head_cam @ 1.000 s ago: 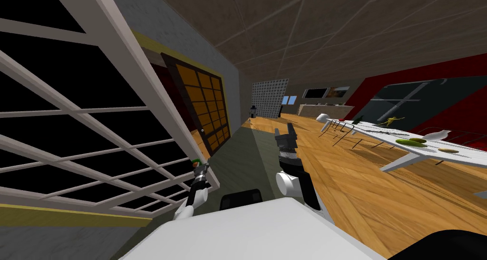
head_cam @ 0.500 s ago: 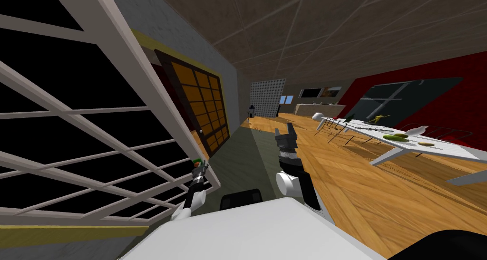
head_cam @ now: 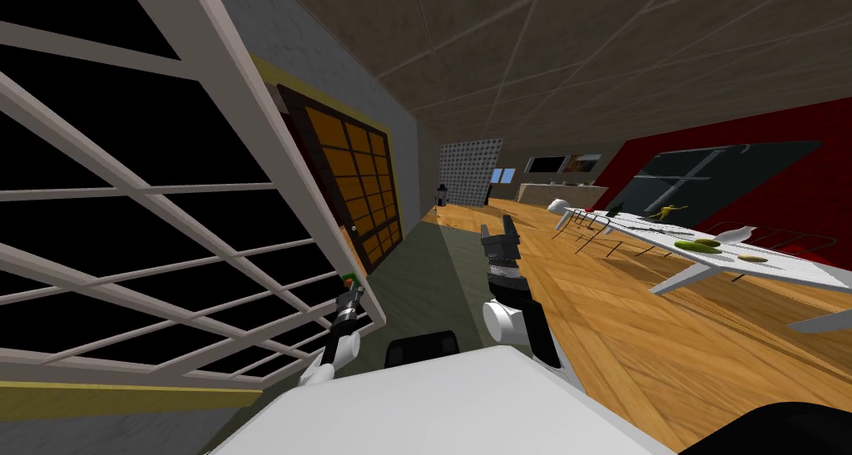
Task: Pull the door open
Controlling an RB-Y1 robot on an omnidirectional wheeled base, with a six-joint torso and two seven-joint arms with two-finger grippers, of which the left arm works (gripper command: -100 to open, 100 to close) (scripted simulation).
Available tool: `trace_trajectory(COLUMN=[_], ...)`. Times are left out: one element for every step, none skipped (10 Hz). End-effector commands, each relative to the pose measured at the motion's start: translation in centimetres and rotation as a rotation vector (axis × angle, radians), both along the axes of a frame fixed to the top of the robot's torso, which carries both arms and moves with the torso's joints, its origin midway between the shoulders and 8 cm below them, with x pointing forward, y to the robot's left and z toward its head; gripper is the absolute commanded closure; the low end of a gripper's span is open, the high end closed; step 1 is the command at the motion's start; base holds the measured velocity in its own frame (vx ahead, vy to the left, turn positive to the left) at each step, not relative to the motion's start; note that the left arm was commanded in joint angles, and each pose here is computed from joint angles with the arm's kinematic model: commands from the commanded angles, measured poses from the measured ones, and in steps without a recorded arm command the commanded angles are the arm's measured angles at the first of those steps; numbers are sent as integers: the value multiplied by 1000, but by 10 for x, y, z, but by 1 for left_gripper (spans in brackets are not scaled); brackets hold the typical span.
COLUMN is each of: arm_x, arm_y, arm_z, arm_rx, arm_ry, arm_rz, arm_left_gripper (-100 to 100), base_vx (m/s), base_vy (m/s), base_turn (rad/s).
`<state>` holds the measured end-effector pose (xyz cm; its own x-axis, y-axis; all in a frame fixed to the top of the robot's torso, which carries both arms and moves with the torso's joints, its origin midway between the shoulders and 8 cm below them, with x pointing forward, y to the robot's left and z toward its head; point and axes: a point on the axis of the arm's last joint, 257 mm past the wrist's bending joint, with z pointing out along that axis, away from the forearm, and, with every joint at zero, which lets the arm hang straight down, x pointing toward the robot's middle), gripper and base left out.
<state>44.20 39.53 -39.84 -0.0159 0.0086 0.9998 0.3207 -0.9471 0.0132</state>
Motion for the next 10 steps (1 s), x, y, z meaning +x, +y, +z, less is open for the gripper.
trace_trajectory(arm_x=[0,0,2,3,4,5,7,8,9,9], arm_y=[0,0,-2,-3,-4,-5,-7,-8,-10,-9], arm_z=[0,0,0,0,0,0,0,0,0,0], arm_rx=[0,0,2,3,4,6,7,9,10,10], arm_ry=[0,0,3,4,6,9,11,13,15,14], arm_rz=[0,0,-11,-15,-22,-30,-37,-44,-52,-47], arm_left_gripper=[100,100,-100,-100,-100,-100,-100,-100,-100,-100], base_vx=[0,0,-129,-180,-176,-203,-193,-196,-227,-104], base_vy=[0,0,-6,10,21,-6,-17,-11,33,22], base_turn=[0,0,4,4,1,-1,5,3,6,-4])
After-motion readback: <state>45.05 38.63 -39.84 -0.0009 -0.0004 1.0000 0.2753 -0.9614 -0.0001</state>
